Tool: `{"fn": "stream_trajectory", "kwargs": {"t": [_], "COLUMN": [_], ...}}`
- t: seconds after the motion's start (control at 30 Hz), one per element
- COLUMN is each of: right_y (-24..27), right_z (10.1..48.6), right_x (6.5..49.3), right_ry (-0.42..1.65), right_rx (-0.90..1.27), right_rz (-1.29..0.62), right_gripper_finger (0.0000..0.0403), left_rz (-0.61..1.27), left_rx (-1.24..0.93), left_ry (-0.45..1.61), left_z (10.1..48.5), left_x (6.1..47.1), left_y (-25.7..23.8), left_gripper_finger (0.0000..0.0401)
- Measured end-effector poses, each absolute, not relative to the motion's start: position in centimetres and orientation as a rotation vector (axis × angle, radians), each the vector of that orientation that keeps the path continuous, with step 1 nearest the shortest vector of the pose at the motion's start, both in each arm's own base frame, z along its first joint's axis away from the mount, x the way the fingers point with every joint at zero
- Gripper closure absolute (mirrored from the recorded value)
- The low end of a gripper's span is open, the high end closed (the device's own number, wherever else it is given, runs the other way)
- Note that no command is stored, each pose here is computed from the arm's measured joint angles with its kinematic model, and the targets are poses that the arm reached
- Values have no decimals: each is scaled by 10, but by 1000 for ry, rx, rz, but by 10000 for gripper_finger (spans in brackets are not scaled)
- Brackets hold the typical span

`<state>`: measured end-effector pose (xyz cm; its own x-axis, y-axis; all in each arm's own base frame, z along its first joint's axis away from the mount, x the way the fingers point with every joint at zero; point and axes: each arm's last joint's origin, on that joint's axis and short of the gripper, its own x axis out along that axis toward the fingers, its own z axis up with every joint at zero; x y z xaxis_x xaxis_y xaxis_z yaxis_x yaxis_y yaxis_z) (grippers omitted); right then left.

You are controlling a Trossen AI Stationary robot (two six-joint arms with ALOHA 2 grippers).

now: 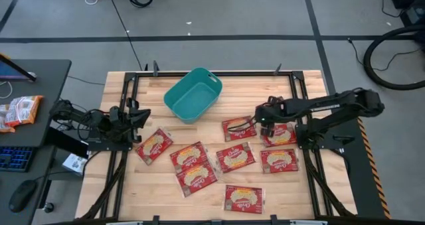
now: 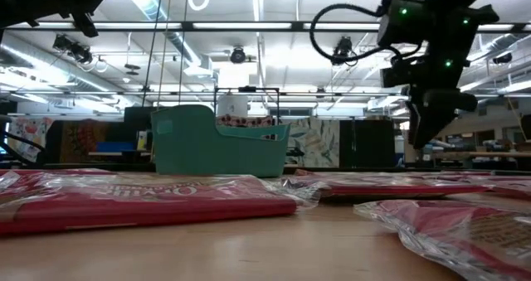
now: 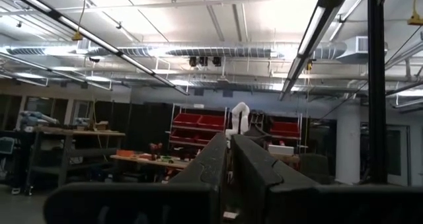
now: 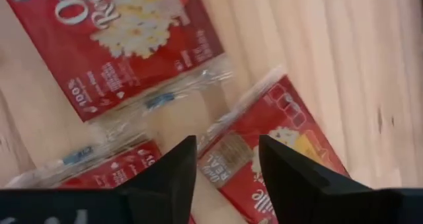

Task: Sort popcorn bags into baskets
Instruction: Put the red popcorn pack into the blue bin

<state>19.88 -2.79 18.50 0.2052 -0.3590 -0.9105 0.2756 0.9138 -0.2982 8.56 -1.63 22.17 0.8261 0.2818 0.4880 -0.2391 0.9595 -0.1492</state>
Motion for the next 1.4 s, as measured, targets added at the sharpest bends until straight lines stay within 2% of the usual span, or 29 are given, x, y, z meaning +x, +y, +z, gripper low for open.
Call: {"fn": "stream_trajectory", "kwargs": {"t": [0.17,0.37,0.6,0.83,1.03,1.4], "right_y": [-20,4,41,64,74,67], "right_z": [180,175,173,148,125,111], "right_x": [213,233,266,282,285,290], "right_ry": [1333,1363,1240,1190,1205,1215], "right_rx": [-100,-155,-313,-423,-582,-612], "right_rz": [-415,-349,-294,-222,-292,-369], "right_gripper_finger": [212,210,210,211,211,214], "left_rz": [277,278,280,276,274,273], "left_rx": [-85,-81,-76,-83,-88,-89], "left_ry": [-534,-533,-532,-529,-526,-525], "left_z": [222,222,222,222,221,221], "left_x": [85,85,85,86,86,86], "left_y": [-16,-16,-16,-16,-16,-17], "left_gripper_finger": [369,369,369,369,369,369]}}
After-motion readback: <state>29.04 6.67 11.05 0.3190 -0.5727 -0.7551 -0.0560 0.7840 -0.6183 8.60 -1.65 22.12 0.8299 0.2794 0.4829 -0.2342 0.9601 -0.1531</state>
